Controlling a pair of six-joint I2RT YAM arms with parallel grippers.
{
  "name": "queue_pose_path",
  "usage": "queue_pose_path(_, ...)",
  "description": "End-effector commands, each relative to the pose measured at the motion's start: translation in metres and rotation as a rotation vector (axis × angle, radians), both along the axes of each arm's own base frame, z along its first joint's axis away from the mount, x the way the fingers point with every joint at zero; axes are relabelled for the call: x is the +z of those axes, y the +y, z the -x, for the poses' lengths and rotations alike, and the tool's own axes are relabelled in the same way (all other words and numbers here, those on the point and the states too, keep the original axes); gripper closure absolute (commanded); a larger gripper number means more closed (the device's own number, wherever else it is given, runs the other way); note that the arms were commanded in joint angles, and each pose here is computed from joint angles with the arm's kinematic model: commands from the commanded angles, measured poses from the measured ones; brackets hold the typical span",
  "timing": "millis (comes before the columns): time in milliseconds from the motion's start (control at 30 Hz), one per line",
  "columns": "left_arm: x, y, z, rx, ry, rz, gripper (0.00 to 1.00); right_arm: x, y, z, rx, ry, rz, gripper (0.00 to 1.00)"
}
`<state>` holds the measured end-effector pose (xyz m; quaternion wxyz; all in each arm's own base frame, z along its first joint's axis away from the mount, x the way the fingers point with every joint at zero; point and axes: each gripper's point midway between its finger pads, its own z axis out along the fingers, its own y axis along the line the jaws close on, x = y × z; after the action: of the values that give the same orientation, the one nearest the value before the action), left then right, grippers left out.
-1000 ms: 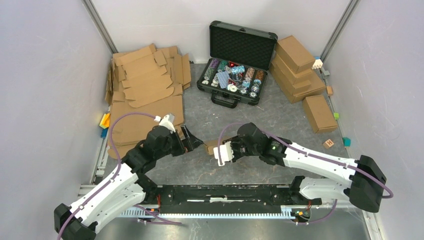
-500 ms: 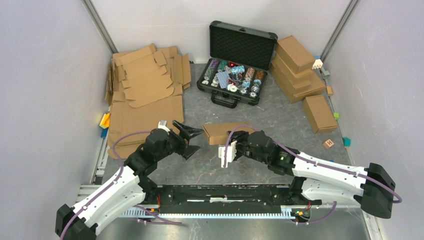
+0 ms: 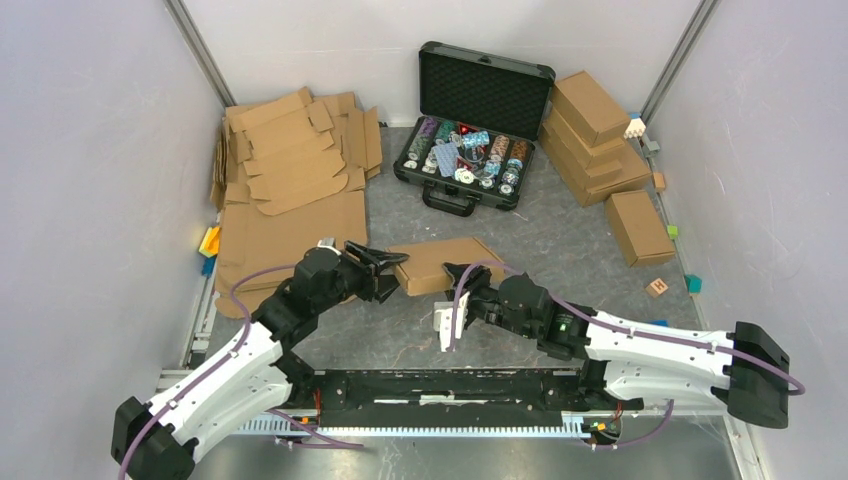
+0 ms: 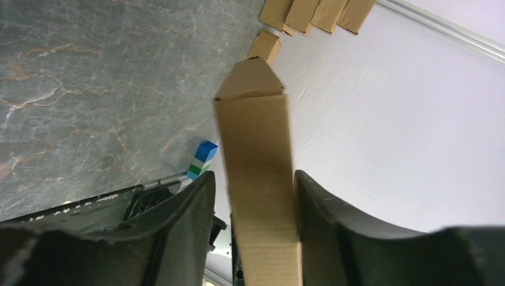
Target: Fold the paper box
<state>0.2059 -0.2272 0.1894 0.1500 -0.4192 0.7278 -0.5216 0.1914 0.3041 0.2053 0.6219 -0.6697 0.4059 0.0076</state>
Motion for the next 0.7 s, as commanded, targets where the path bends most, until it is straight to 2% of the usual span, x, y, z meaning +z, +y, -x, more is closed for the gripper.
queue_pose_path(0,0.03,-0.002,-0.008,0.022,-0.052,0.061,0.5,0.02,0.0,0.0,-0.007,-0.06,-0.069,0.54)
queue_pose_path(67,0.029,0.0,-0.009,0.028,-0.062,0.058,0.61,0.019,-0.001,0.002,-0.003,-0.056,-0.067,0.42)
queue_pose_path(133,0.031,0.005,-0.01,0.052,-0.095,0.048,0.68,0.018,-0.001,0.006,0.016,-0.04,-0.074,0.25)
queue_pose_path(267,0.035,0.013,-0.011,0.08,-0.131,0.038,0.7,0.024,-0.004,0.022,0.081,0.002,-0.141,0.02)
queue_pose_path(467,0.037,0.012,-0.019,0.061,-0.181,0.028,0.72,0.055,-0.002,0.07,0.251,0.266,-0.356,0.02)
queue_pose_path(567,0.038,0.014,-0.027,0.031,-0.227,0.005,0.72,0.077,-0.02,0.054,0.057,0.463,-0.574,0.02)
queue_pose_path(667,0.041,0.014,-0.033,-0.021,-0.28,-0.056,0.71,0.082,-0.053,0.024,-0.297,0.689,-0.767,0.02)
